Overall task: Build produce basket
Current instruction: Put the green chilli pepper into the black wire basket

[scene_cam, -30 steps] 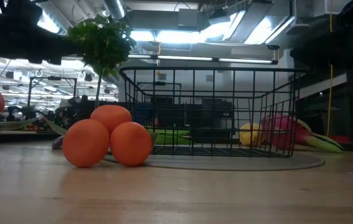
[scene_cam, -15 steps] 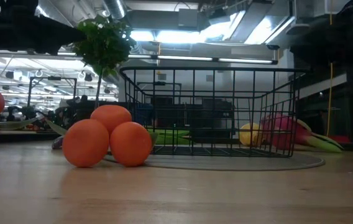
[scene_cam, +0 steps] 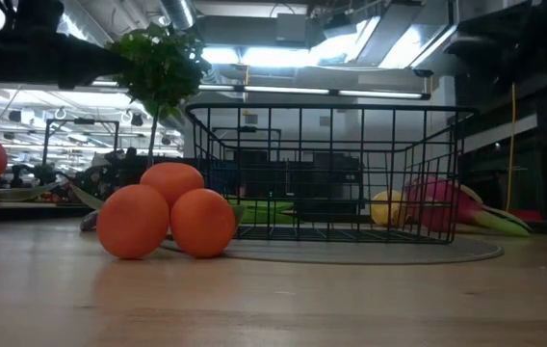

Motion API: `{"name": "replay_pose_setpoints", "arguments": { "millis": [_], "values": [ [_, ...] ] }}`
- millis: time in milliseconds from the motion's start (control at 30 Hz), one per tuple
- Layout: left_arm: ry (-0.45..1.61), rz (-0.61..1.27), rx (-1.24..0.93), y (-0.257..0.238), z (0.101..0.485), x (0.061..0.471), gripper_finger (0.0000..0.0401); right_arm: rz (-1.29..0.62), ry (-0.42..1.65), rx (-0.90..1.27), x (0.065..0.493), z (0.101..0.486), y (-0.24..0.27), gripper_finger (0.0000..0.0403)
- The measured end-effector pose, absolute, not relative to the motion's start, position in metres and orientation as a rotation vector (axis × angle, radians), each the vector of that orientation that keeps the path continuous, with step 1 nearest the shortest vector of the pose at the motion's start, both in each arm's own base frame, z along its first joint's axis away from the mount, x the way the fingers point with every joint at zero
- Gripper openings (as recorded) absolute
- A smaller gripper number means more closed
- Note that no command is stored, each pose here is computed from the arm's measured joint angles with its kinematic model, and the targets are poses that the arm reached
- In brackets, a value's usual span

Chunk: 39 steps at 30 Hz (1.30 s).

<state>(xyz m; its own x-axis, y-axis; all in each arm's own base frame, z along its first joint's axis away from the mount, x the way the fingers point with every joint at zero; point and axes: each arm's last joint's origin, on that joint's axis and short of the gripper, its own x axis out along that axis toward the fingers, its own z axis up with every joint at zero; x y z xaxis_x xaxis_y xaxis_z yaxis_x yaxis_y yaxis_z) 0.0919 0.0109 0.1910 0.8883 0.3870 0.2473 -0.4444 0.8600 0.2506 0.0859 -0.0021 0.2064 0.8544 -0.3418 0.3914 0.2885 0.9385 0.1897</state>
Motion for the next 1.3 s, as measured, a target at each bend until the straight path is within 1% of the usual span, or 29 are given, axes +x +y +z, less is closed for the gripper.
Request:
{"name": "replay_pose_setpoints", "arguments": {
  "millis": [167, 233, 333, 400, 500, 567, 667, 867, 967, 1167, 1300],
  "values": [
    [-0.198, 0.472, 0.282, 0.014, 0.191, 0.091, 0.0085, -0.329, -0.488, 0.009, 0.079, 0.232, -0.002, 0.0194],
    [-0.212, 0.481, 0.257, 0.015, 0.192, 0.091, 0.0085, -0.336, -0.471, -0.023, 0.076, 0.245, -0.002, 0.0194],
    [-0.215, 0.486, 0.235, 0.016, 0.192, 0.091, 0.0085, -0.412, -0.356, -0.044, 0.076, 0.266, -0.005, 0.0194],
    [-0.217, 0.487, 0.223, 0.016, 0.192, 0.091, 0.0085, -0.528, -0.232, 0.001, 0.076, 0.278, -0.008, 0.0194],
    [-0.219, 0.485, 0.202, 0.016, 0.192, 0.091, 0.0085, -0.706, -0.015, 0.088, 0.078, 0.284, -0.012, 0.0194],
    [-0.221, 0.483, 0.19, 0.016, 0.192, 0.091, 0.0085, -0.778, 0.09, 0.151, 0.079, 0.285, -0.013, 0.0194],
    [-0.222, 0.482, 0.188, 0.016, 0.192, 0.091, 0.0085, -0.832, 0.211, 0.252, 0.084, 0.282, -0.012, 0.0194],
    [-0.222, 0.482, 0.188, 0.016, 0.192, 0.091, 0.0085, -0.878, 0.41, 0.393, 0.102, 0.271, -0.011, 0.0194],
    [-0.222, 0.482, 0.188, 0.016, 0.192, 0.091, 0.0085, -0.922, 0.462, 0.415, 0.115, 0.268, -0.016, 0.0194],
    [-0.224, 0.483, 0.189, 0.016, 0.192, 0.091, 0.0085, -1.087, 0.551, 0.414, 0.137, 0.261, -0.036, 0.0194],
    [-0.224, 0.483, 0.189, 0.016, 0.192, 0.091, 0.0085, -1.145, 0.668, 0.459, 0.149, 0.253, -0.057, 0.0194]
  ]
}}
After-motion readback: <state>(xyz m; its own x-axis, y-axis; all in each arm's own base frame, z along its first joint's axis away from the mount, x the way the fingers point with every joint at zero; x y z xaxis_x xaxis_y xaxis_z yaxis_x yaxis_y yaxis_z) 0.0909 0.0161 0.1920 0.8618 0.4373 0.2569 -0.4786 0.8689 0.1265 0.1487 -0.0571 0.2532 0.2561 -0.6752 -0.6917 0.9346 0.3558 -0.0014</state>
